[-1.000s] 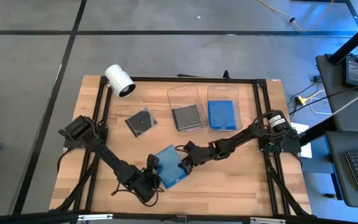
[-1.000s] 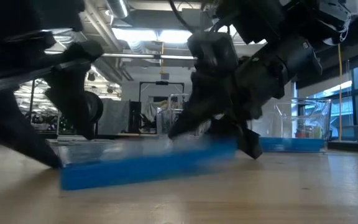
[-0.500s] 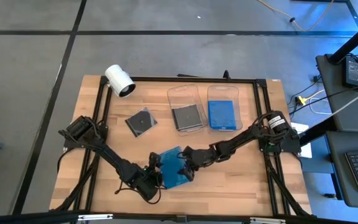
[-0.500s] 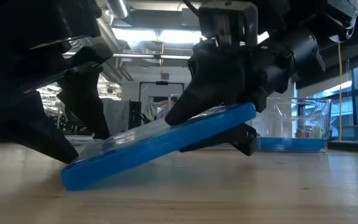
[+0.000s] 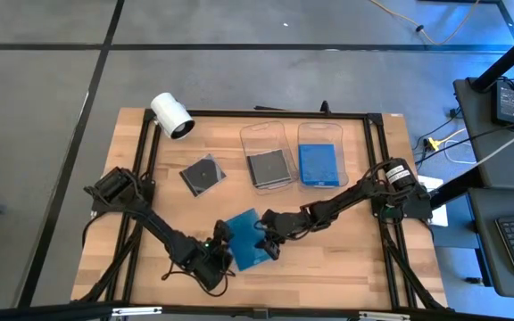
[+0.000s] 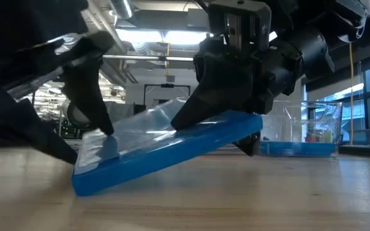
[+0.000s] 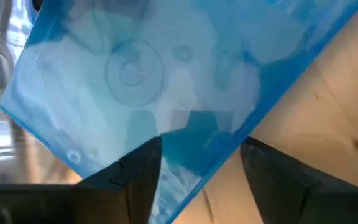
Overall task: Pick & place jewel cases by type
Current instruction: Put the blue cd case into the right transparent bin
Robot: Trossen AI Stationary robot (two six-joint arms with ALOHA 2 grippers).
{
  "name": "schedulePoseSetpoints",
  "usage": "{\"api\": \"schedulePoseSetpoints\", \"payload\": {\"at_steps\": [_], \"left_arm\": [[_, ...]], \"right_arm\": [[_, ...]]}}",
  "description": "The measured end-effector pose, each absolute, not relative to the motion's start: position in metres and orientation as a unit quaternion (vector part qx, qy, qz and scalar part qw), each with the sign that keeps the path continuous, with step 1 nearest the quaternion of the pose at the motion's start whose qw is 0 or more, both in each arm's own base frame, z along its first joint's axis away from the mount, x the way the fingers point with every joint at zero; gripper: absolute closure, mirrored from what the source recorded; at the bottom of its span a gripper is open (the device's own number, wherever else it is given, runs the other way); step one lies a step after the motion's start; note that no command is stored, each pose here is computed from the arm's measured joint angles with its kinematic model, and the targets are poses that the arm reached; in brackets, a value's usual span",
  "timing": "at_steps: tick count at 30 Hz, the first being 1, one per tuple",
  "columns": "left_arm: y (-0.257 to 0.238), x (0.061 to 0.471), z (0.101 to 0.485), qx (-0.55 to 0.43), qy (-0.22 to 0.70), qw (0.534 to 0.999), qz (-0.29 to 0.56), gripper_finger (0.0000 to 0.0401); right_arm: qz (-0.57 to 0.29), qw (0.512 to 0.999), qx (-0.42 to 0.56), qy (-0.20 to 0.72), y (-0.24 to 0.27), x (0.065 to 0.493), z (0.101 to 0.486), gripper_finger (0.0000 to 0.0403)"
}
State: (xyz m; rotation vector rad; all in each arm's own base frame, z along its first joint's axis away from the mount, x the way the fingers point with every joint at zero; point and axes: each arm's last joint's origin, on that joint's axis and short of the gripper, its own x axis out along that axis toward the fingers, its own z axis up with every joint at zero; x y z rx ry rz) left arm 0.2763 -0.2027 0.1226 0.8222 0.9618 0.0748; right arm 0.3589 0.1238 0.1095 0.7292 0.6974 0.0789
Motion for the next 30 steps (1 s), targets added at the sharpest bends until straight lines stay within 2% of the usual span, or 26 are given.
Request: {"api": "schedulePoseSetpoints", "payload": {"at_steps": [5, 14, 20, 24, 30], "left_arm": [[-0.213, 0.273, 0.143, 0.4, 0.443, 0.801, 0.034, 0.0185], [-0.226, 0.268, 0.19, 0.305, 0.384, 0.869, 0.064, 0.0185], [-0.228, 0.259, 0.191, 0.323, 0.386, 0.862, 0.064, 0.0185], [-0.225, 0.249, 0.208, 0.294, 0.363, 0.879, 0.098, 0.0185], [-0.215, 0.222, 0.246, 0.207, 0.268, 0.92, 0.198, 0.0185]], "right_arm": [[0.045, 0.879, 0.339, 0.332, 0.124, 0.359, 0.11, 0.0295], [0.085, 0.904, 0.292, 0.301, 0.123, 0.363, 0.115, 0.032], [0.111, 0.913, 0.273, 0.282, 0.124, 0.365, 0.118, 0.0341], [0.116, 0.915, 0.267, 0.281, 0.124, 0.365, 0.119, 0.0359], [0.124, 0.913, 0.268, 0.28, 0.12, 0.366, 0.119, 0.0377]]}}
